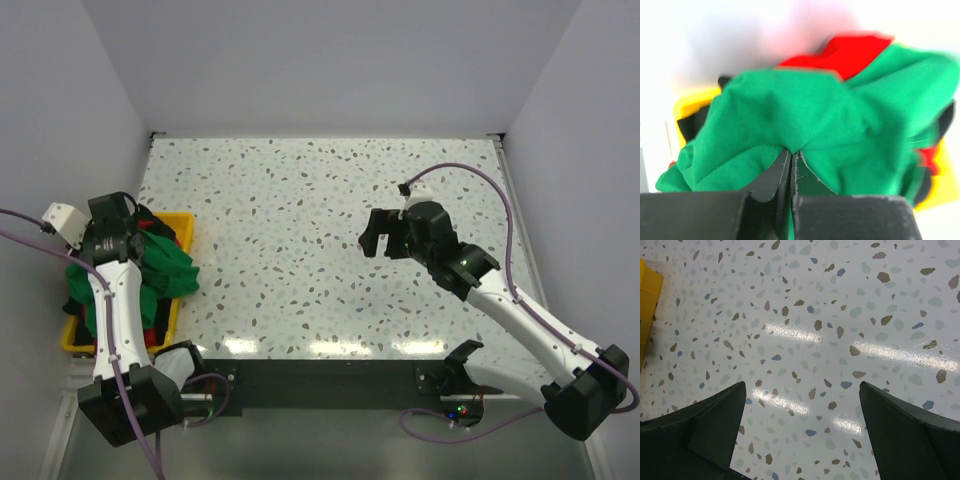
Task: Fold and stack the t-shirts
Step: Grab the tshirt from the pile, then move the tshirt to the center of the board
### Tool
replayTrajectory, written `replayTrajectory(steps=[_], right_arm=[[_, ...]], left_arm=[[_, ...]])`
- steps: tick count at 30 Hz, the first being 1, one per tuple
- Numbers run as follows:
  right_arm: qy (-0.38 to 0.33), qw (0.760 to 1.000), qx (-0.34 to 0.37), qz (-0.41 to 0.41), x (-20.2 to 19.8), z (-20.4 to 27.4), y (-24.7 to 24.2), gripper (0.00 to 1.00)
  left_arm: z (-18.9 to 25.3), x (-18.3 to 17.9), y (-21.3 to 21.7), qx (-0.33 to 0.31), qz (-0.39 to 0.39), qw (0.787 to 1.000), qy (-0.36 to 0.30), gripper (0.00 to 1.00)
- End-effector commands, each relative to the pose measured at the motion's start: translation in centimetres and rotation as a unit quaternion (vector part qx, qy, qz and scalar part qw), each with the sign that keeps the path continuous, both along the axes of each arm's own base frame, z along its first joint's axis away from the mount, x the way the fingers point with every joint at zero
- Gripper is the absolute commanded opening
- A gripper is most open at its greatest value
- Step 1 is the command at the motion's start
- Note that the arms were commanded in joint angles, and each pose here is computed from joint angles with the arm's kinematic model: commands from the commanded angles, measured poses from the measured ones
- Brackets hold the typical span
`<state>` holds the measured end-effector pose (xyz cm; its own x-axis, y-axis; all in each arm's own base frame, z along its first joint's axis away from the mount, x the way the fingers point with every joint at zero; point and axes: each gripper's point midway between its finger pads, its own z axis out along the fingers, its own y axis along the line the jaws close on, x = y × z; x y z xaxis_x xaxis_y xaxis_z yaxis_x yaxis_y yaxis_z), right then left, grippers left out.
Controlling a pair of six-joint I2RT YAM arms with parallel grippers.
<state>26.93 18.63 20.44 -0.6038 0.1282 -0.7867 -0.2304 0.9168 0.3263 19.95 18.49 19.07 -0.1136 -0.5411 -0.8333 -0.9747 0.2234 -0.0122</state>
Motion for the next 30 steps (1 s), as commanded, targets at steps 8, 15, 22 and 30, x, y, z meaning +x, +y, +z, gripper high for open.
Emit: replayTrajectory(steps=[8, 15, 22, 30], right_arm=[[0.011, 1.000, 0.003, 0.020, 0.1, -0.3, 1.0, 0.99], [0.012, 1.000, 0.001, 0.020, 0.5, -0.2, 1.2, 0.99], [0.002, 1.000, -0.001, 0.018, 0.8, 0.4, 1.2, 0.99], [-0.027, 0.999, -0.011, -0.019, 1.5, 2.3, -0.3, 0.99]], left_arm=[[16.4, 3.2, -0.5, 0.080, -0.096, 0.975, -0.184, 0.00], [26.8, 8.9, -6.2, 0.066, -0.302, 0.901, -0.306, 0.00], [38.5, 11.6, -15.0, 0.051, -0.476, 0.768, -0.425, 0.00], [40.4, 15.6, -30.8, -0.018, -0.631, 0.644, -0.432, 0.00]])
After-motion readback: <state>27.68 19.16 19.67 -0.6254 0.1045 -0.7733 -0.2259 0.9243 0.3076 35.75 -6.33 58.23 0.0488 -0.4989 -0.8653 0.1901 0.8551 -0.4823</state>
